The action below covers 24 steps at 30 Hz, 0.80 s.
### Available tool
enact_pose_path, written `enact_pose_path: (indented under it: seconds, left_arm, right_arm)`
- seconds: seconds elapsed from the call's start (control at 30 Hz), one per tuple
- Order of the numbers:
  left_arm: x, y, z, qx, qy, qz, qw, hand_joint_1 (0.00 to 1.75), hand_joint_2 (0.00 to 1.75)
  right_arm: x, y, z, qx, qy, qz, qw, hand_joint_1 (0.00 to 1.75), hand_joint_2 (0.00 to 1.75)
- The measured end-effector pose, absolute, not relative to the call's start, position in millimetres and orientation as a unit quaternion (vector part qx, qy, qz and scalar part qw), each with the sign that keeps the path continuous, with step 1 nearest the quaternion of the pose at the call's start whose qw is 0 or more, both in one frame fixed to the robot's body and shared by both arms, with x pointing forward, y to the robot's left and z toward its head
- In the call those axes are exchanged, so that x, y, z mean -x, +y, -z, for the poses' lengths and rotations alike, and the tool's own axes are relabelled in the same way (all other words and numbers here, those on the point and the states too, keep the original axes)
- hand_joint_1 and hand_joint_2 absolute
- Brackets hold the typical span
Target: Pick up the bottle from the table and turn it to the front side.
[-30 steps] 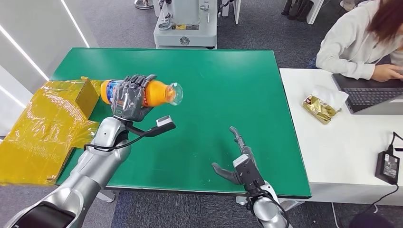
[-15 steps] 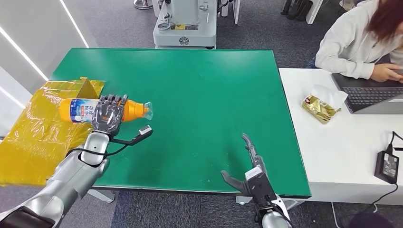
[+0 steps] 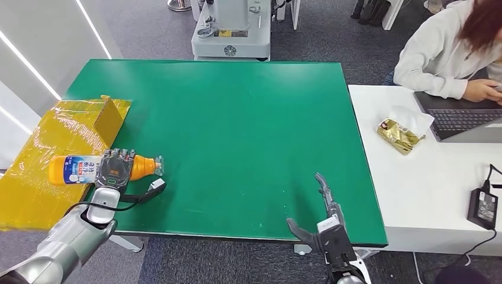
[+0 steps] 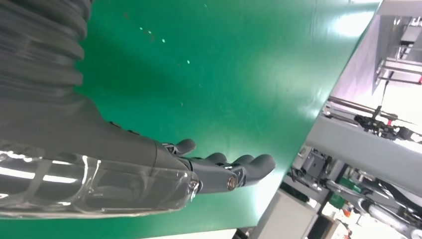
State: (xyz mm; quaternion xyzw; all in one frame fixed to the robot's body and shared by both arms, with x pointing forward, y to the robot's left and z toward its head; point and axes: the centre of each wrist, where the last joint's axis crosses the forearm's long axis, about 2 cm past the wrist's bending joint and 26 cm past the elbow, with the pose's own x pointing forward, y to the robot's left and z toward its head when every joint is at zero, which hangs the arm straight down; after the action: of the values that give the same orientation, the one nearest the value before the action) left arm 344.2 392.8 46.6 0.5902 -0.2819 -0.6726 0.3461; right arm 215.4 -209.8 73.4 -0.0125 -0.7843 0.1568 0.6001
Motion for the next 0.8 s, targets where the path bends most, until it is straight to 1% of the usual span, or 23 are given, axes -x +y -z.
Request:
enact_pose_path:
  seconds: [0.03,0.1,0.17,0.3,0.5,0.8]
  left_arm:
    - [-343,394,-46,-0.590,-0.280,0.674,0.347,1.58,1.75]
    - [-342,396,-45,-0.589,-0.276,0.675,0.348,0.71,1.75]
    - [-341,397,-45,-0.588,-0.271,0.676,0.351,0.00,1.75]
    - [-340,399,-43,-0.583,-0.270,0.676,0.360,0.00,1.75]
    - [-335,400,-39,-0.571,-0.296,0.670,0.371,0.00,1.75]
    - [-329,398,-34,-0.554,-0.342,0.630,0.423,0.00,1.75]
  right_arm:
    - [-215,-210,-74,0.012,-0.784,-0.159,0.600,0.00,1.75]
    - [-212,-209,-75,0.010,-0.785,-0.161,0.598,0.00,1.75]
    - [-211,-208,-76,0.009,-0.786,-0.163,0.597,0.00,1.75]
    - [-209,-206,-80,0.007,-0.789,-0.167,0.591,0.00,1.75]
    - [-203,-205,-86,0.005,-0.792,-0.166,0.587,0.00,1.75]
    - [-192,-208,-87,0.008,-0.789,-0.154,0.595,0.00,1.75]
